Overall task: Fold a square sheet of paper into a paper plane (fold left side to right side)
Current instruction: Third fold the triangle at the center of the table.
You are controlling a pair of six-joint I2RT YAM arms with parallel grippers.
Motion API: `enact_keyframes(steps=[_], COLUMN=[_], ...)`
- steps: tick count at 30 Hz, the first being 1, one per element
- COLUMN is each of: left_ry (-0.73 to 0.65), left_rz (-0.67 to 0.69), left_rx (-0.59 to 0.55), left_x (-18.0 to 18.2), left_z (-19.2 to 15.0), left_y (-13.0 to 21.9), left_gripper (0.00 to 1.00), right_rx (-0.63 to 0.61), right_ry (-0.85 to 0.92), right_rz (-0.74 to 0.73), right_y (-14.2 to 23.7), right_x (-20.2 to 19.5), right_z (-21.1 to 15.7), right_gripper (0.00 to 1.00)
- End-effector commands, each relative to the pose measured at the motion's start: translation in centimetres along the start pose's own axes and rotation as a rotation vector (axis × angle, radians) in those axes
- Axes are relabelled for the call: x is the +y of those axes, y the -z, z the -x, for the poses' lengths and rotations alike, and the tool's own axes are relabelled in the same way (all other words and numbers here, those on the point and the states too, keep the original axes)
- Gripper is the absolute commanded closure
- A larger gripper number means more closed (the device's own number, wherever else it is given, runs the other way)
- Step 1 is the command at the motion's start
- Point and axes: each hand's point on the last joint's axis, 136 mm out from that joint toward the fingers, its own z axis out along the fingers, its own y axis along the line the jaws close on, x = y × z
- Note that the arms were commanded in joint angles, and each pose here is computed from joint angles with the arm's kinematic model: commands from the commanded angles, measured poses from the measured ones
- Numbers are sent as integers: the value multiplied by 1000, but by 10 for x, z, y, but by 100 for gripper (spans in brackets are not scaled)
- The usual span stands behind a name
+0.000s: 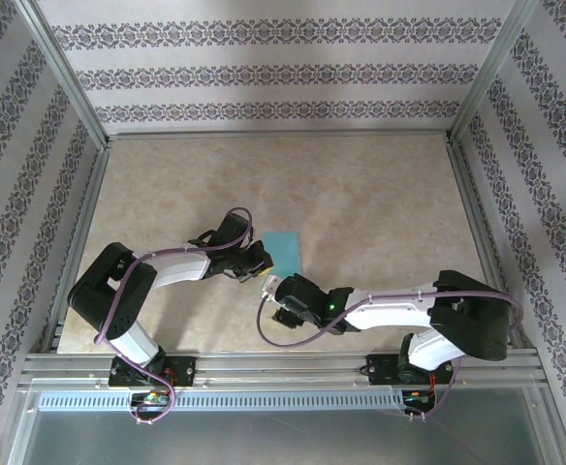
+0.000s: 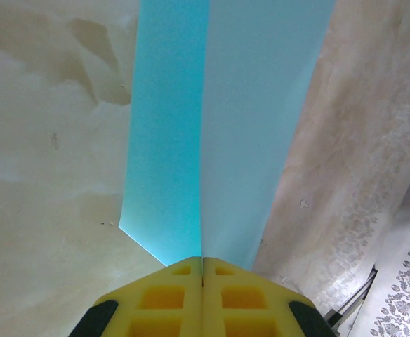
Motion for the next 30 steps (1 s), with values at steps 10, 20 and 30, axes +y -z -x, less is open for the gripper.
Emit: enact_keyframes(steps=[10, 20, 30], left_ry=[-25, -65, -113], left_rz=[6, 7, -28], left_rx=[17, -1, -72], left_x=[-6, -9, -24], left_z=[-5, 2, 31], left_y=[0, 20, 57], left_gripper=[100, 72, 69], right_rx=[-39, -28, -47], right_ry=[-2, -146, -415], right_rz=[-33, 110, 372], right_y=[-9, 0, 2], right_x=[-4, -1, 5], right_z=[27, 16, 17], right_gripper=[86, 100, 100])
